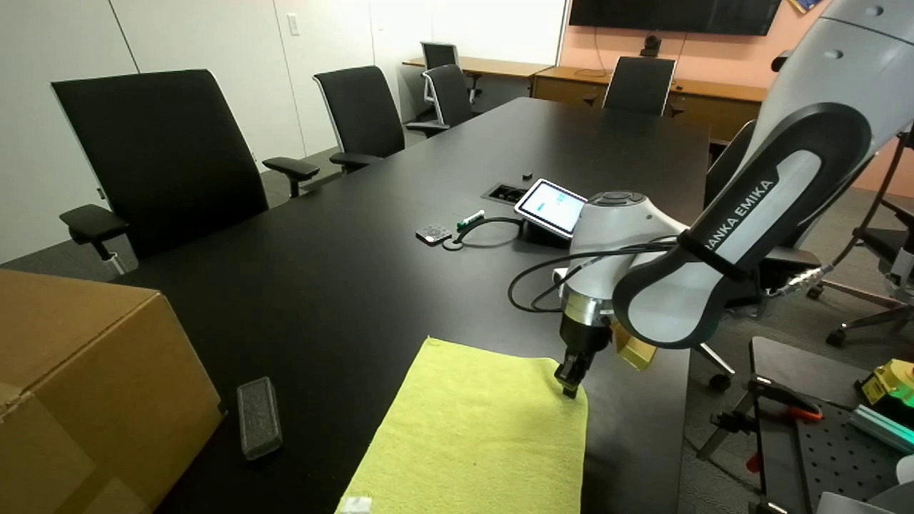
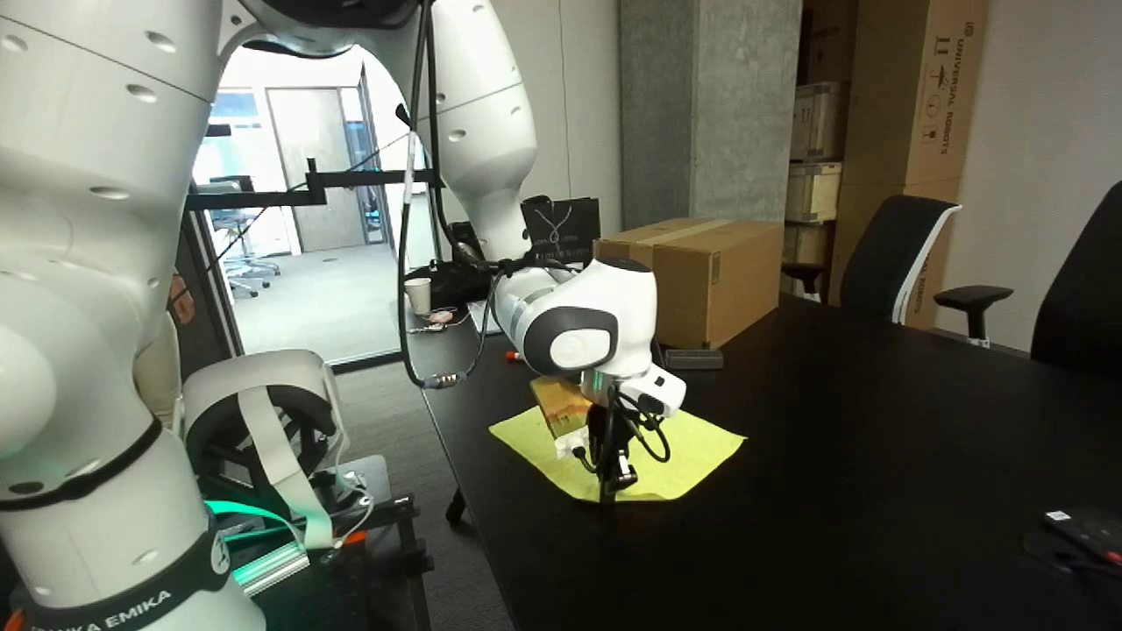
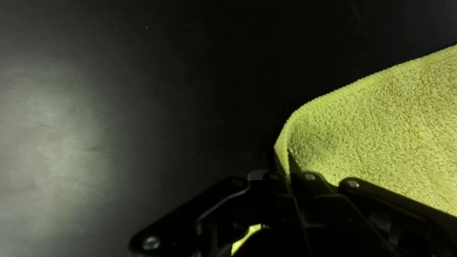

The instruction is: Fold the towel on the table in half.

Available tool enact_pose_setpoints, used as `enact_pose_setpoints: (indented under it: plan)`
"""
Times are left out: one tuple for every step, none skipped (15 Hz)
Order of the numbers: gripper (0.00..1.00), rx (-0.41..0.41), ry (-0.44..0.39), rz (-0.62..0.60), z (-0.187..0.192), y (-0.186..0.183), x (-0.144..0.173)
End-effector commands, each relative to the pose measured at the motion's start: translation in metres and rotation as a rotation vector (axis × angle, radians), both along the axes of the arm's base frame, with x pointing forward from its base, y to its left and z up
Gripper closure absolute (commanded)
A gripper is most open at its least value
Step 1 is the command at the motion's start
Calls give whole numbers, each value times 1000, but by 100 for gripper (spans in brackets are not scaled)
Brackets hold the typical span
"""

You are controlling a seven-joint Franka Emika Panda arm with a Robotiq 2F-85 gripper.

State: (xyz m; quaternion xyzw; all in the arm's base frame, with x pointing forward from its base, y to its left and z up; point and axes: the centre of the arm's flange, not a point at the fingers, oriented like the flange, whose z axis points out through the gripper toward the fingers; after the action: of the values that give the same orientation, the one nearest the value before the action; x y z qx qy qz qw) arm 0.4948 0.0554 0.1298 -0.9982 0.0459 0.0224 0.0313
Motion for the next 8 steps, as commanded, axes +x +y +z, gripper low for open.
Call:
enact_pose_setpoints:
  plan:
    - [97,-18,25,34,20,2,15]
    - [97,-19,31,43,23,2,20]
    - [97,-17,38,58,27,3,27]
    - [97,-12,47,71,30,3,32]
    - [97,-9,54,80,33,4,40]
    - [97,-5,61,87,36,4,48]
    - [97,-2,66,98,41,5,54]
    - [97,3,70,108,45,5,62]
